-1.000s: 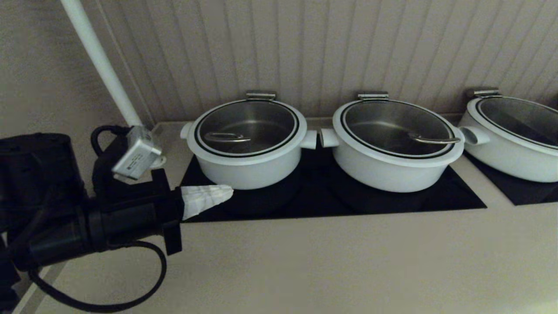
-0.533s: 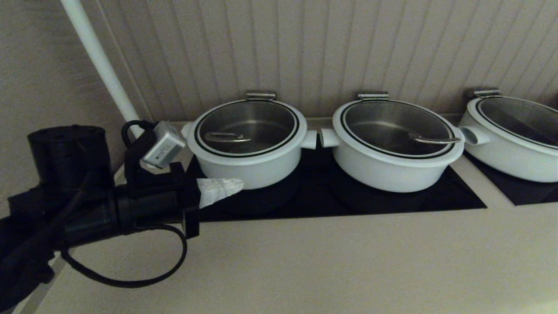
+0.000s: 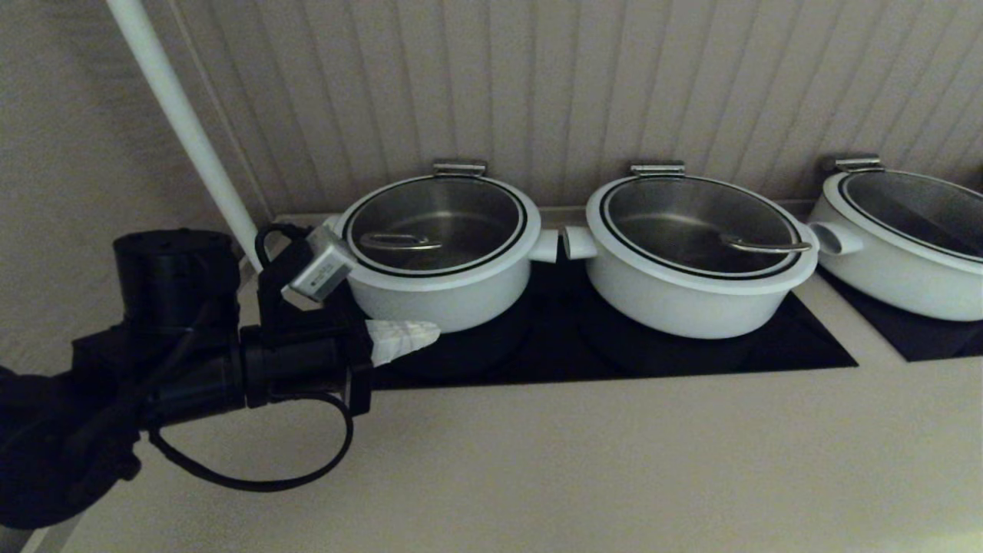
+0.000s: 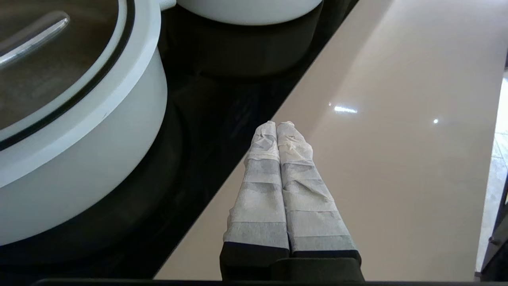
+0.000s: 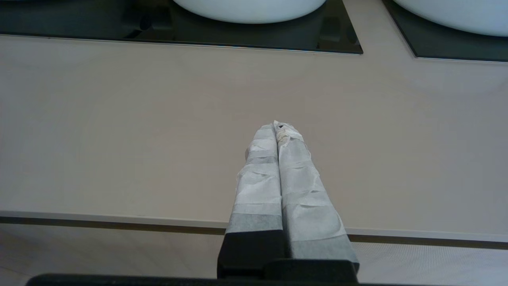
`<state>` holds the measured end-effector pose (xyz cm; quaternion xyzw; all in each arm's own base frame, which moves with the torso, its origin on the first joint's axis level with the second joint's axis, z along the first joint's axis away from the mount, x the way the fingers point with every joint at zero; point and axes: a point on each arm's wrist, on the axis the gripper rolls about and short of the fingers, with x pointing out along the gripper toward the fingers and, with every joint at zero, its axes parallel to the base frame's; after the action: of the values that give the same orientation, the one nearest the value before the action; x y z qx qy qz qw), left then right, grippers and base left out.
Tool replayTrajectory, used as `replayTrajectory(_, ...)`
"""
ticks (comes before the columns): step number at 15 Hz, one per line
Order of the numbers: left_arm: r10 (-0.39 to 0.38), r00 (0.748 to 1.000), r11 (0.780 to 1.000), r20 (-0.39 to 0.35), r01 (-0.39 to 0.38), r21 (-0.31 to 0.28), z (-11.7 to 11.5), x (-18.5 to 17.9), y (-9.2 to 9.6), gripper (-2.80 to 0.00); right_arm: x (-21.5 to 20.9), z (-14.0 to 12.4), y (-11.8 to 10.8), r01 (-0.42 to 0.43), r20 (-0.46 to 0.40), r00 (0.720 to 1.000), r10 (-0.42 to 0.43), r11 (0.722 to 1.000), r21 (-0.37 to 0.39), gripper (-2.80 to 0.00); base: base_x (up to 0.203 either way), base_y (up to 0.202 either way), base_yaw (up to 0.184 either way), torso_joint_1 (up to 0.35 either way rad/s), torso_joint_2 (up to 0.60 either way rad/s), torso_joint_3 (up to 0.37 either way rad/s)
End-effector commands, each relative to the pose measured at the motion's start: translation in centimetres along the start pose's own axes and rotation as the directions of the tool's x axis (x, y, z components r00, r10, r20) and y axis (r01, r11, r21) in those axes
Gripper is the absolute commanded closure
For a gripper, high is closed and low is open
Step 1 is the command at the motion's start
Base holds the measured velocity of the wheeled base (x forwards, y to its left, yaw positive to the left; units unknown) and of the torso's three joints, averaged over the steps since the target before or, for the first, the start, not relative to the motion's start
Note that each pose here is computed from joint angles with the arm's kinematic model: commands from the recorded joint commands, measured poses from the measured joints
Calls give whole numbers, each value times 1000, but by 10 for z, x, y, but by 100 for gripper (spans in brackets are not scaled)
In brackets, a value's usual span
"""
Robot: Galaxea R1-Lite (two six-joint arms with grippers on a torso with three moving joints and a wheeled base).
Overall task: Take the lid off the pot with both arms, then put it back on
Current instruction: Open the food pot lid a small opening with the left arm
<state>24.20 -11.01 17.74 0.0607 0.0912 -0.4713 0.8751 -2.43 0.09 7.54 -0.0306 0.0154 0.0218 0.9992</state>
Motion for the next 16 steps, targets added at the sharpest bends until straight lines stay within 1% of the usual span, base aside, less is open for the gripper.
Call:
replayTrajectory(1, 1, 1000, 1000, 6, -1, 3, 1, 4, 3, 0, 0, 0, 0, 0, -2, 1000, 0, 1000, -1, 0, 0, 0, 0, 0, 0, 0)
replayTrajectory(2, 10, 1000, 1000, 12, -10, 8, 1, 6, 5, 0, 0, 0, 0, -1, -2, 1000, 1, 1000, -1, 0, 0, 0, 0, 0, 0, 0)
replayTrajectory(5, 78, 996, 996, 47, -79, 30, 1, 16, 13, 0, 0, 0, 0, -2, -1, 1000, 2, 1000, -1, 0, 0, 0, 0, 0, 0, 0)
replayTrajectory(9, 107, 993, 994, 40, -108, 28, -1, 22, 17, 0, 0, 0, 0, -1, -2, 1000, 1, 1000, -1, 0, 0, 0, 0, 0, 0, 0)
replayTrajectory(11, 135, 990, 990, 36, -136, 28, -1, 25, 20, 0, 0, 0, 0, -1, -2, 1000, 1, 1000, -1, 0, 0, 0, 0, 0, 0, 0)
replayTrajectory(13, 160, 986, 986, 42, -162, 31, 2, 29, 25, 0, 0, 0, 0, -2, -2, 1000, 2, 1000, -1, 0, 0, 0, 0, 0, 0, 0)
replayTrajectory(16, 178, 983, 983, 47, -179, 32, 4, 32, 29, 0, 0, 0, 0, 0, -2, 1000, 0, 1000, -1, 0, 0, 0, 0, 0, 0, 0)
